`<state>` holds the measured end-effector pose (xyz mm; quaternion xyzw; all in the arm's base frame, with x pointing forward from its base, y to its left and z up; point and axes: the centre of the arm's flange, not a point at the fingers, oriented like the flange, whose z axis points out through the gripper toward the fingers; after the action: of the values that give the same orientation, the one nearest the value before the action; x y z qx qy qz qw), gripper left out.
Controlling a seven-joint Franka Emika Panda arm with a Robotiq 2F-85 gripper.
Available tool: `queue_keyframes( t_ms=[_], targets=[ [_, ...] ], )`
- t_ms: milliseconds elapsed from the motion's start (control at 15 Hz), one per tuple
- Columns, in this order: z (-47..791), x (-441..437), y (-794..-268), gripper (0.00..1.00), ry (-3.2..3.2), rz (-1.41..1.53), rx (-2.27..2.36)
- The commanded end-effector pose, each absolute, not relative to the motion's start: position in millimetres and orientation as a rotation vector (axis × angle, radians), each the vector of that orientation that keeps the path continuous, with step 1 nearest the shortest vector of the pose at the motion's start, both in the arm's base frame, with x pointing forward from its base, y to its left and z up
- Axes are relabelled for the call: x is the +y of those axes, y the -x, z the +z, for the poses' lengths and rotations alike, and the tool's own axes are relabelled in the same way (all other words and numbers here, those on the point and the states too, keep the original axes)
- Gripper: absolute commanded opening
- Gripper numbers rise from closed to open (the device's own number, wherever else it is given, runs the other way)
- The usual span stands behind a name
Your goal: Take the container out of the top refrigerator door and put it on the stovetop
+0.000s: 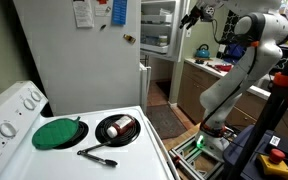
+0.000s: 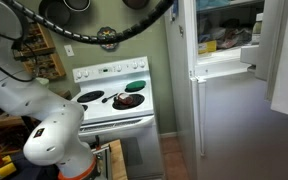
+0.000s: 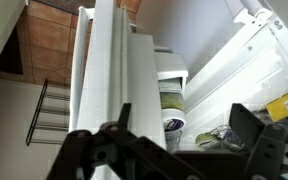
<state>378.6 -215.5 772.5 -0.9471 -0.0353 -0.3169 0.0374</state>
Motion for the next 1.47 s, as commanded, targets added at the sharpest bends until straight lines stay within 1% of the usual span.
queue_keyframes(
  t_ms=[0, 267, 400, 600, 800, 933, 1133, 1400],
  targets=[
    [773, -208, -377, 1.00, 2.882, -0.966, -0.117],
    [812, -184, -352, 1.00, 2.890, -0.915, 0.027],
    [836, -174, -335, 1.00, 2.852, -0.932, 0.008],
    [869, -156, -319, 1.00, 2.777, -1.142, -0.227],
    [891, -129, -315, 1.00, 2.667, -1.284, -0.393],
    [898, -112, -324, 1.00, 2.573, -1.393, -0.476],
    [905, -95, -354, 1.00, 2.428, -1.581, -0.534],
    [906, -91, -400, 1.00, 2.423, -1.694, -0.434]
  ],
)
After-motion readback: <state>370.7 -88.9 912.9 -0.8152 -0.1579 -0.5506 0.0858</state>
